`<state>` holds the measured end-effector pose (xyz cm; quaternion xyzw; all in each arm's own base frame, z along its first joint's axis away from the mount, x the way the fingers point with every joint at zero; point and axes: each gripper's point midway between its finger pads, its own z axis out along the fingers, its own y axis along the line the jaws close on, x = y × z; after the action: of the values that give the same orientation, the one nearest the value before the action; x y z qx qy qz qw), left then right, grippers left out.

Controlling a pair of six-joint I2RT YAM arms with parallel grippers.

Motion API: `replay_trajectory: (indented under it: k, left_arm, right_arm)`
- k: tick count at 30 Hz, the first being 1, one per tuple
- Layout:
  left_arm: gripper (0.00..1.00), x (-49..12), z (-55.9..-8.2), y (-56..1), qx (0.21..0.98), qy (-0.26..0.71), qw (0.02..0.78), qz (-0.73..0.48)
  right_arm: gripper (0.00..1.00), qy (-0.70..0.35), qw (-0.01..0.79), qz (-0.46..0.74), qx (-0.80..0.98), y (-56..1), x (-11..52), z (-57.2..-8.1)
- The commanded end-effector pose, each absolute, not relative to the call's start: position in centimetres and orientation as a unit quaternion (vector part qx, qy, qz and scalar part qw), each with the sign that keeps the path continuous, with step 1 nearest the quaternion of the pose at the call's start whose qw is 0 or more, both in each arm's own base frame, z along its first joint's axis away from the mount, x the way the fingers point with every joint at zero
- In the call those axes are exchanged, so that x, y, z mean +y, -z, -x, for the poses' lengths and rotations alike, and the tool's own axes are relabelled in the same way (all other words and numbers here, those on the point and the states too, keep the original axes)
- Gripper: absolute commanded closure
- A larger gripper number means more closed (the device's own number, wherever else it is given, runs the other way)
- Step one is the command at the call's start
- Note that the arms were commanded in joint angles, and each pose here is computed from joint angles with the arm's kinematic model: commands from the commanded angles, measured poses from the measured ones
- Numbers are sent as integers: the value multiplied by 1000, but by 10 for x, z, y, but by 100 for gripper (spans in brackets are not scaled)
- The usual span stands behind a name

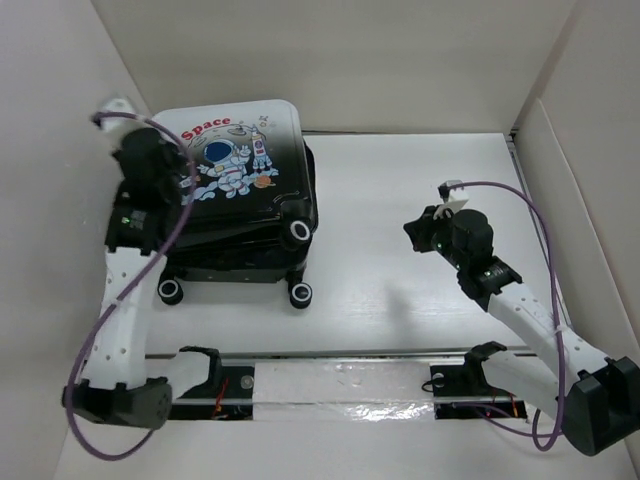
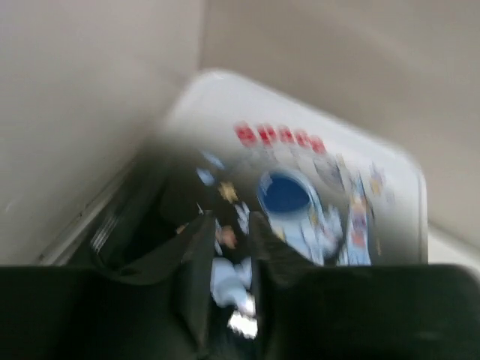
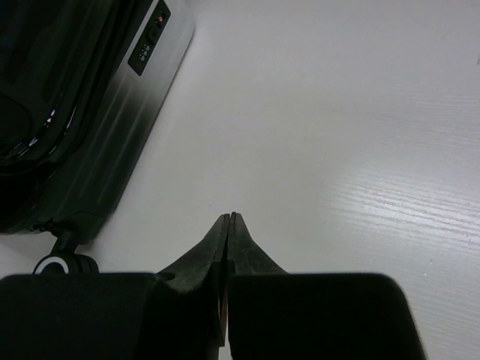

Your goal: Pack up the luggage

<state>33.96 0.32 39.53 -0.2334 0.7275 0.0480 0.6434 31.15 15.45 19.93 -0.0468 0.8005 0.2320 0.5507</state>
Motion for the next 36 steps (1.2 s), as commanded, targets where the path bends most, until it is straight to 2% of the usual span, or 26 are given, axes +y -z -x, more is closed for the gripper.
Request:
replay_trajectory:
  k: [1,3,4,5,9,15,21,25,31,33,34,35,36]
  left_arm:
    - [86,49,-372,-410,712,46,650,260]
    - [99,92,-392,-382,718,36,623,308]
    - [100,102,-396,-382,716,15,620,319]
    - [100,118,-405,-366,719,-12,607,339]
    - [100,159,-417,-339,701,6,595,393]
    - [100,232,-420,-281,726,-105,528,427]
    - [100,206,-441,-194,795,-100,448,397]
    - [100,173,-428,-127,816,-55,401,412]
    - [100,110,-404,-96,819,-18,397,414]
    - [100,94,-401,-109,792,13,425,439]
    - [100,82,-388,-92,792,22,419,443]
    - [100,66,-394,-113,770,56,455,443]
    - [100,57,-389,-113,766,66,460,444]
  right_arm:
    - [100,-225,589,52,774,-232,159,-321]
    - [100,-223,586,57,777,-230,162,-321]
    - [100,-224,586,61,776,-231,165,-320]
    - [100,-217,585,58,779,-229,165,-322]
    - [100,-213,586,62,780,-229,167,-322]
    - [100,-211,582,68,782,-226,172,-322]
    - [100,-196,584,55,786,-225,166,-324]
    - [100,-180,584,30,791,-223,157,-325]
    - [100,-125,590,-43,796,-223,117,-324]
    - [100,-114,600,-66,789,-227,102,-324]
    - [100,-116,607,-71,783,-230,98,-322]
    - [100,-110,610,-83,780,-230,89,-323]
    - [100,-111,612,-88,778,-231,86,-323]
